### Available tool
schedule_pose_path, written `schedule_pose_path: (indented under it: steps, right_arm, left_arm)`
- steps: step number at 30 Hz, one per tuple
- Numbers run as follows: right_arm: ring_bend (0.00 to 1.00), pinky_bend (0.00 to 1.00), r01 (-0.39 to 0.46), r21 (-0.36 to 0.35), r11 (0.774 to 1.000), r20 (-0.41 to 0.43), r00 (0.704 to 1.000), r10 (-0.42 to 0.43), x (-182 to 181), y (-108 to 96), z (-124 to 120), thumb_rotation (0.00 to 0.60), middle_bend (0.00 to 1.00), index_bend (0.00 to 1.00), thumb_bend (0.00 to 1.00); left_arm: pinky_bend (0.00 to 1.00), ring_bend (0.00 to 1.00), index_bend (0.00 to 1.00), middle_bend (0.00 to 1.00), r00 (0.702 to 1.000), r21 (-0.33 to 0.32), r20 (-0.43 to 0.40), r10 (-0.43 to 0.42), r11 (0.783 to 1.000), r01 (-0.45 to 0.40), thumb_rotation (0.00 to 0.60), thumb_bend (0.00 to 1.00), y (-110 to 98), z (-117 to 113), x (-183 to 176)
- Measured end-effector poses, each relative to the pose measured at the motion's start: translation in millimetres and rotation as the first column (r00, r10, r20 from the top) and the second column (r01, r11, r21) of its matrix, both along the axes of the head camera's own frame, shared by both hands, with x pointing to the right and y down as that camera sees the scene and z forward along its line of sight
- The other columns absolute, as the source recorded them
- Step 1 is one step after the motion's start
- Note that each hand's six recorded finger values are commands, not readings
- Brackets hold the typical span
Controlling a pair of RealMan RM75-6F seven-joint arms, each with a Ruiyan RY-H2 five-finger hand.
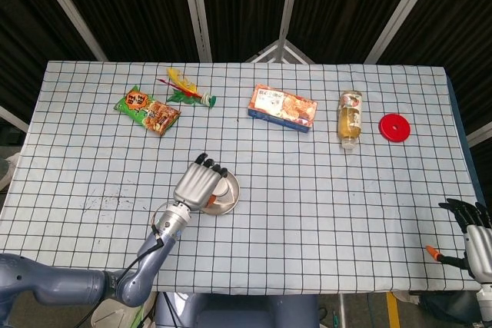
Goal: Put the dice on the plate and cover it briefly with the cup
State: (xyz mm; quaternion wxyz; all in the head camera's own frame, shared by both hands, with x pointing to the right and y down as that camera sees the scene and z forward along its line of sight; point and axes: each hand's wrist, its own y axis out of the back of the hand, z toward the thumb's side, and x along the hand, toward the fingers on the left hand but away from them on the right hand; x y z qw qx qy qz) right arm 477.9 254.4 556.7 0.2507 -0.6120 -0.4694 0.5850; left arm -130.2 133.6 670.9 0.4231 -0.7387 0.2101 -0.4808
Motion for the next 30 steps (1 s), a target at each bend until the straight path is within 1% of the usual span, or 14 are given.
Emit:
schedule_pose_path:
  steps: [9, 16, 22, 30]
  right_arm:
    - [0.13, 0.00, -0.001, -0.007, 1.000, 0.001, 1.000, 0.001, 0.1, 0.4, 1.5, 0.600, 0.19, 0.25, 0.10]
    - [0.13, 0.00, -0.006, -0.008, 1.000, 0.008, 1.000, 0.006, 0.6, 0.6, 2.1, 0.600, 0.19, 0.25, 0.10]
    - [0.13, 0.00, -0.004, -0.014, 1.000, 0.006, 1.000, 0.004, 0.2, 0.6, 3.7, 0.600, 0.19, 0.25, 0.10]
    - [0.13, 0.00, -0.005, -0.018, 1.000, 0.007, 1.000, 0.005, 0.4, 0.9, 5.1, 0.600, 0.19, 0.25, 0.10]
  left_arm:
    - [0.16, 0.26, 0.41, 0.42, 1.000, -0.002, -0.010, -0.006, 1.000, 0.006, 0.600, 0.45, -0.2, 8.5, -3.0]
    - [0.16, 0.26, 0.41, 0.42, 1.000, 0.030, -0.004, 0.008, 1.000, -0.008, 0.600, 0.45, -2.2, 17.0, -5.3]
    - [0.16, 0.25, 0.42, 0.42, 0.999, 0.068, -0.020, 0.028, 0.997, -0.027, 0.600, 0.45, -3.5, 18.0, -1.1]
    - [0.16, 0.25, 0.42, 0.42, 0.997, 0.158, -0.002, 0.074, 0.985, -0.073, 0.600, 0.45, -7.4, 18.3, -0.5]
